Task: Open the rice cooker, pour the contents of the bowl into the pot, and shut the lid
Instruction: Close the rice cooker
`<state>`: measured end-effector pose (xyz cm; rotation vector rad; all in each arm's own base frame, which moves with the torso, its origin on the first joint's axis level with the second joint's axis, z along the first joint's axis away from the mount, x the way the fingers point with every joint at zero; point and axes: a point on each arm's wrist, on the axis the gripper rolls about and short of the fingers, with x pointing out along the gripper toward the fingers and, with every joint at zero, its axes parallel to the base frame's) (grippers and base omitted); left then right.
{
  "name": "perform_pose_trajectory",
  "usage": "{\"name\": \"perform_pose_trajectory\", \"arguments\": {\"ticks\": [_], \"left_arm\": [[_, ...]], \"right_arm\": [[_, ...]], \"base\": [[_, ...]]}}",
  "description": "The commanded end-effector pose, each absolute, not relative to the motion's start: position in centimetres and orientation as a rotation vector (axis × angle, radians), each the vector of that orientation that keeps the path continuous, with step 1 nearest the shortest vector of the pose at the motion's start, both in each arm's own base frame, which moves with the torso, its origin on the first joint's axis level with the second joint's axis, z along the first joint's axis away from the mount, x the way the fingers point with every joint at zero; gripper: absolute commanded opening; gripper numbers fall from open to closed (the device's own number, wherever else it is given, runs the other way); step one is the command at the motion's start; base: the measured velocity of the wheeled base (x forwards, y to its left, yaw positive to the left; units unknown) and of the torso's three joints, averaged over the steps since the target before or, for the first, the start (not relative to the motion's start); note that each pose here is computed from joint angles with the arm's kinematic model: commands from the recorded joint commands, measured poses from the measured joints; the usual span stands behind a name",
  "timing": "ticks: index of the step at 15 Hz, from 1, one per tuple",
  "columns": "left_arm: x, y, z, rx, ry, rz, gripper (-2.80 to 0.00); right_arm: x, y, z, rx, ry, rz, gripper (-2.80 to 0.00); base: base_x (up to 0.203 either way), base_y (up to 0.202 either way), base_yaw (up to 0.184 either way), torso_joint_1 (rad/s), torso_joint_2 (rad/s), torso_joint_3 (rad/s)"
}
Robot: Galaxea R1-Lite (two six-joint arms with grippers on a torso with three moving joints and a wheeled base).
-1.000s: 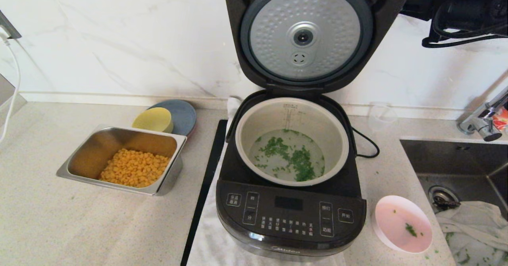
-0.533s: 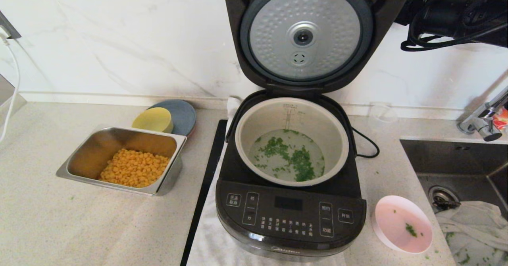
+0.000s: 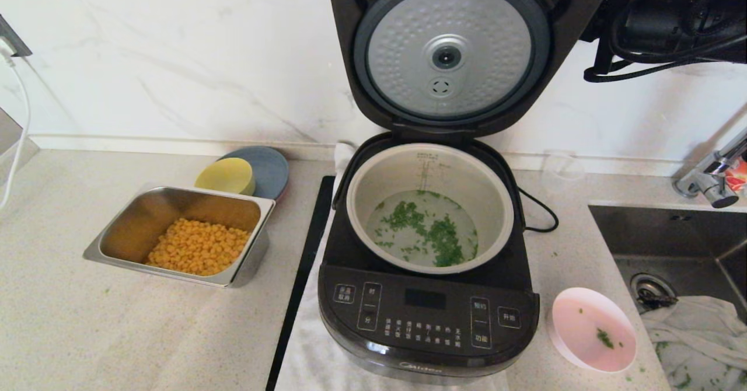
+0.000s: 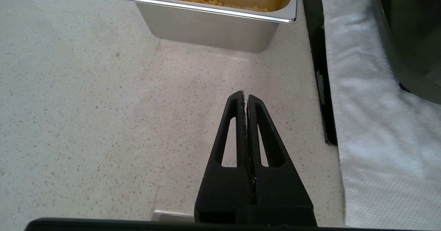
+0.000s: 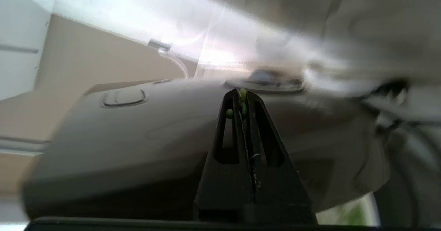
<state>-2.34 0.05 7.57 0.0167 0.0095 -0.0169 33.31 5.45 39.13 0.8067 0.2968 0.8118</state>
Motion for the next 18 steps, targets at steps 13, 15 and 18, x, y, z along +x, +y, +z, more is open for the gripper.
{"name": "perform_pose_trajectory", "arguments": {"ticks": [13,15,18], "left_arm": [[-2.4,0.0,7.6,0.017,0.008,-0.017,-2.8],[-2.4,0.0,7.6,0.017,0.008,-0.017,-2.8],[-2.4,0.0,7.6,0.017,0.008,-0.018,-2.8]], "right_arm": [[26.3,8.8,31.7,0.836,0.698,0.822,-2.8],[25.3,8.7,29.1,0.807,0.762,0.8,-2.8],[24.1,8.4,27.0,0.788,0.817,0.778,-2.8]], "base": [[0.0,0.0,0.0,0.0,0.0,0.0],[0.0,0.0,0.0,0.0,0.0,0.0],[0.0,0.0,0.0,0.0,0.0,0.0]]}}
